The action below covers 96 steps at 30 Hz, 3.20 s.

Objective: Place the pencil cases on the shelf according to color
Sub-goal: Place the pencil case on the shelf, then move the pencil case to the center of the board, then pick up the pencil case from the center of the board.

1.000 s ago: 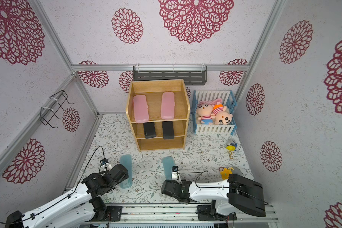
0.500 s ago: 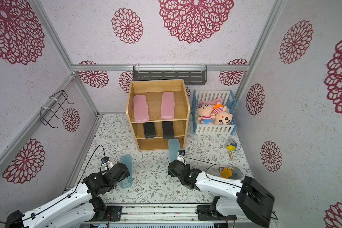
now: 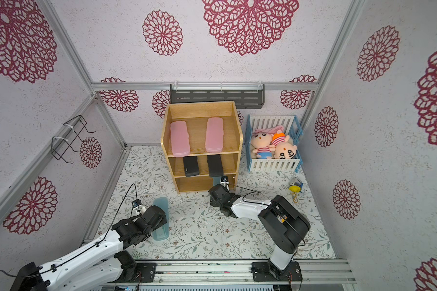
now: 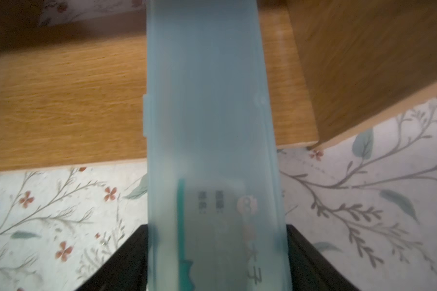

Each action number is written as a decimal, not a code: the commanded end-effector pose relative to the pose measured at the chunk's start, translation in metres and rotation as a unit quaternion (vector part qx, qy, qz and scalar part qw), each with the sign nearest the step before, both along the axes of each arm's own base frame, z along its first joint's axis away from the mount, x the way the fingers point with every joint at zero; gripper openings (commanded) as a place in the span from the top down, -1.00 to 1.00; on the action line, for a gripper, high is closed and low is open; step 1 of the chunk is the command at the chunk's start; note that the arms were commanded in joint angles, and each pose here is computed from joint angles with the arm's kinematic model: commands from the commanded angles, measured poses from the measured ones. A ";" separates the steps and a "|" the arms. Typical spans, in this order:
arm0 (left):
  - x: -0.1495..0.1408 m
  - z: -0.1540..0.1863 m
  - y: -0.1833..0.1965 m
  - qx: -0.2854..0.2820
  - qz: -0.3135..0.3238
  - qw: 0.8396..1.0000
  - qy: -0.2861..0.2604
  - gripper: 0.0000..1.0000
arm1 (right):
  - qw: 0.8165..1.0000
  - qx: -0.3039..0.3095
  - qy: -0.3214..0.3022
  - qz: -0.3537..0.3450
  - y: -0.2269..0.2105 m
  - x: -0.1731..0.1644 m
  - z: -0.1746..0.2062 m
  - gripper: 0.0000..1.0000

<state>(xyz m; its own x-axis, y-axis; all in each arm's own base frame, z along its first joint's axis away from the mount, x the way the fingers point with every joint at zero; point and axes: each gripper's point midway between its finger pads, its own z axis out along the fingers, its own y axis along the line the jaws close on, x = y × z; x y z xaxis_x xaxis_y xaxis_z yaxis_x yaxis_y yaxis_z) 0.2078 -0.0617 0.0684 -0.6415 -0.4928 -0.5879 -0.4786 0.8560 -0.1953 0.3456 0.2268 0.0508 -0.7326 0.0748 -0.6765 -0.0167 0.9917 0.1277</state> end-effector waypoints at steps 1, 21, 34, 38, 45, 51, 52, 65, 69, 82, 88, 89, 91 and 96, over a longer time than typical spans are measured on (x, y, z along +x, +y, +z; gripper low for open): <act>0.005 -0.004 -0.002 -0.010 -0.006 1.000 -0.005 -0.94 | 1.000 0.005 -0.029 0.008 0.009 0.017 0.012 -0.67; 0.004 -0.017 -0.009 -0.011 -0.023 0.999 0.024 -0.94 | 0.999 0.036 -0.025 0.013 -0.022 -0.030 0.045 -0.94; 0.000 -0.029 -0.012 -0.008 -0.029 0.998 0.052 -0.94 | 0.997 0.065 0.012 0.046 -0.008 -0.046 0.011 0.05; 0.000 -0.032 -0.014 -0.010 -0.031 0.998 0.056 -0.94 | 0.998 0.048 0.011 0.038 -0.006 -0.031 0.005 0.05; 0.005 -0.039 -0.021 0.008 -0.046 0.996 0.081 -0.94 | 0.999 0.042 -0.003 0.031 -0.004 -0.009 0.008 0.03; 0.008 -0.053 -0.032 0.012 -0.062 0.992 0.113 -0.94 | 0.998 0.049 -0.011 0.040 -0.002 -0.010 0.021 -0.04; 0.009 -0.056 -0.036 0.006 -0.066 0.991 0.116 -0.94 | 0.998 0.052 -0.010 0.041 -0.003 -0.013 0.023 -0.05; 0.013 -0.056 -0.125 -0.018 -0.117 0.986 0.115 -0.95 | 0.996 0.077 -0.019 0.035 -0.038 -0.072 0.044 -0.23; 0.012 -0.045 -0.162 -0.030 -0.129 0.987 0.091 -0.94 | 0.996 0.080 -0.026 0.035 -0.046 -0.083 0.052 -0.26; -0.011 0.003 -0.151 0.011 -0.123 0.991 0.044 -0.94 | 0.981 0.122 -0.058 0.138 -0.006 -0.108 0.084 -0.88; -0.023 0.021 -0.100 0.017 -0.081 0.997 0.009 -0.94 | 0.966 0.079 -0.052 0.241 0.045 -0.123 0.075 -0.98; -0.025 0.022 -0.090 0.017 -0.073 0.997 0.004 -0.94 | 0.963 0.067 -0.044 0.257 0.054 -0.125 0.068 -0.98; -0.030 0.025 -0.074 0.012 -0.059 0.998 -0.006 -0.94 | 0.957 0.049 -0.028 0.284 0.069 -0.128 0.057 -0.98; -0.044 0.031 -0.025 0.004 -0.006 1.000 -0.029 -0.94 | 0.942 0.029 -0.011 0.335 0.105 -0.133 0.038 -0.98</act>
